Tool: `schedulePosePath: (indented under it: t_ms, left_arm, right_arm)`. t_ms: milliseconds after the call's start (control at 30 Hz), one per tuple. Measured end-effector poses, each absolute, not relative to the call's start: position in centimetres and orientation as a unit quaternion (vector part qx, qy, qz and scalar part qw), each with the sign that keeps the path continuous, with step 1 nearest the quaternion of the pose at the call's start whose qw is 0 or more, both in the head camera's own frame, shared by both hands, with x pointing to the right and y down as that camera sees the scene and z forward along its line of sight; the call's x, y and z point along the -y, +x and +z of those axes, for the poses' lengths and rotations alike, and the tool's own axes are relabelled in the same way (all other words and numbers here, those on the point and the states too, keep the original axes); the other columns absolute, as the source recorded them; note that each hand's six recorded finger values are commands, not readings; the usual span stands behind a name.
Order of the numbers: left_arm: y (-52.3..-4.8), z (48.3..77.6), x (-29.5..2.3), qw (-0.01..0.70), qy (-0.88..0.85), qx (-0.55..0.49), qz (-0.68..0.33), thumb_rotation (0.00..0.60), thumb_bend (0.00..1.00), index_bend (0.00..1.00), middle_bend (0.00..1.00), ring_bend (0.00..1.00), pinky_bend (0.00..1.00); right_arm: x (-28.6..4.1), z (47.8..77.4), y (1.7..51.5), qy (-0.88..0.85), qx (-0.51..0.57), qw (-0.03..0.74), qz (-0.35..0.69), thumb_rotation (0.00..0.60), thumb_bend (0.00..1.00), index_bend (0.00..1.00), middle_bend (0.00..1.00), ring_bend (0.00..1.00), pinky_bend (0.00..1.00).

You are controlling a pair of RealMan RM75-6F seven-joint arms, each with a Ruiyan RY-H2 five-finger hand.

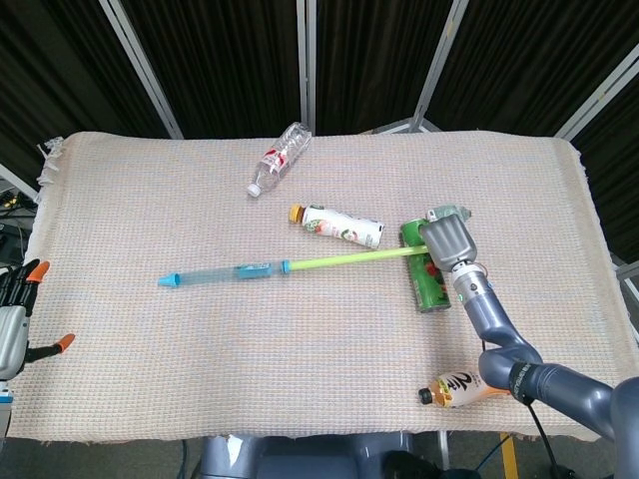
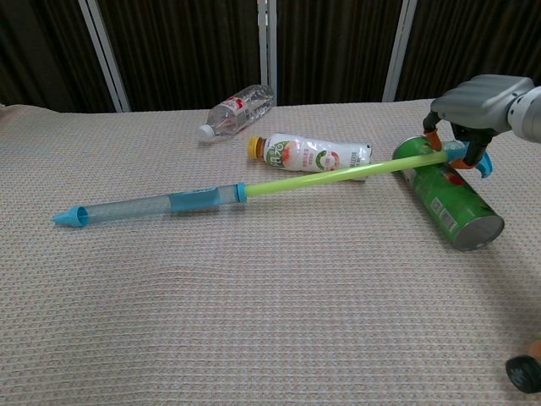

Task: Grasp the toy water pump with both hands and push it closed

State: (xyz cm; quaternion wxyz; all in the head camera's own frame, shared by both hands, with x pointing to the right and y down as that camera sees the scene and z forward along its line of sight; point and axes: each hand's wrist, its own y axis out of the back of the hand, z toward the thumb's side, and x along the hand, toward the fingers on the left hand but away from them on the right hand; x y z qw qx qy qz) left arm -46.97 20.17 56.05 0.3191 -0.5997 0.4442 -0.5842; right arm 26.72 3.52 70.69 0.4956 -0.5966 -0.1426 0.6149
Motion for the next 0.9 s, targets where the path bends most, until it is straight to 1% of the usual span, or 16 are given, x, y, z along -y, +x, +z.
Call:
schedulePosePath:
  t_ms: [200, 400, 600, 633, 667, 700, 733, 767, 800, 867, 900]
  left_arm:
    - [-47.1, 56.1, -20.1, 0.318, -0.598, -0.444, -0.587, 0.6, 0.05, 0.0, 0.0, 0.0, 0.0]
    - [-47.0, 56.5, -20.1, 0.316, -0.6, -0.439, -0.59, 0.6, 0.05, 0.0, 0.0, 0.0, 0.0]
    - [-46.8, 56.9, -19.8, 0.318, -0.602, -0.432, -0.592, 0.6, 0.05, 0.0, 0.0, 0.0, 0.0]
    - [-46.7, 57.0, -19.7, 0.32, -0.602, -0.43, -0.591, 0.6, 0.05, 0.0, 0.04, 0.01, 0.01]
    - [-46.5, 57.1, -19.4, 0.324, -0.602, -0.428, -0.59, 0.6, 0.05, 0.0, 0.09, 0.04, 0.04]
    - [-46.3, 57.2, -19.0, 0.329, -0.603, -0.427, -0.588, 0.6, 0.05, 0.0, 0.22, 0.15, 0.14]
    - [-46.0, 57.5, -18.5, 0.335, -0.604, -0.426, -0.584, 0.6, 0.05, 0.0, 0.37, 0.29, 0.29]
    - [-45.7, 57.7, -18.1, 0.34, -0.606, -0.424, -0.58, 0.6, 0.05, 0.0, 0.47, 0.4, 0.42]
    - [-45.4, 57.9, -17.6, 0.344, -0.609, -0.423, -0.576, 0.6, 0.05, 0.0, 0.6, 0.53, 0.59]
    - [-44.7, 58.6, -16.6, 0.353, -0.616, -0.415, -0.569, 0.6, 0.05, 0.01, 0.74, 0.66, 0.79]
    - [-44.4, 58.9, -16.2, 0.356, -0.619, -0.411, -0.567, 0.6, 0.05, 0.03, 0.8, 0.72, 0.87]
  right_arm:
    - [-3.3, 71.2, 26.9, -0.589, 0.139, 0.498, 0.622, 0.6, 0.27, 0.52, 1.0, 1.0, 1.0]
    - [-3.3, 71.5, 26.9, -0.588, 0.14, 0.495, 0.624, 0.6, 0.4, 0.63, 1.0, 1.0, 1.0]
    - [-3.5, 71.1, 26.4, -0.596, 0.147, 0.491, 0.618, 0.6, 0.41, 0.66, 1.0, 1.0, 1.0]
    - [-3.5, 71.0, 26.4, -0.598, 0.149, 0.49, 0.617, 0.6, 0.41, 0.66, 1.0, 1.0, 1.0]
    - [-3.6, 70.9, 26.3, -0.6, 0.15, 0.488, 0.616, 0.6, 0.41, 0.67, 1.0, 1.0, 1.0]
    - [-3.6, 70.8, 26.2, -0.602, 0.152, 0.485, 0.616, 0.6, 0.41, 0.67, 1.0, 1.0, 1.0]
    - [-3.7, 70.7, 26.1, -0.603, 0.153, 0.483, 0.616, 0.6, 0.41, 0.67, 1.0, 1.0, 1.0]
    - [-3.8, 70.6, 26.1, -0.603, 0.153, 0.483, 0.616, 0.6, 0.41, 0.67, 1.0, 1.0, 1.0]
    - [-3.8, 70.5, 26.1, -0.602, 0.153, 0.483, 0.617, 0.6, 0.41, 0.67, 1.0, 1.0, 1.0]
    - [-3.8, 70.3, 26.0, -0.6, 0.152, 0.483, 0.619, 0.6, 0.42, 0.67, 1.0, 1.0, 1.0]
    - [-3.9, 70.2, 26.0, -0.599, 0.152, 0.483, 0.62, 0.6, 0.42, 0.68, 1.0, 1.0, 1.0]
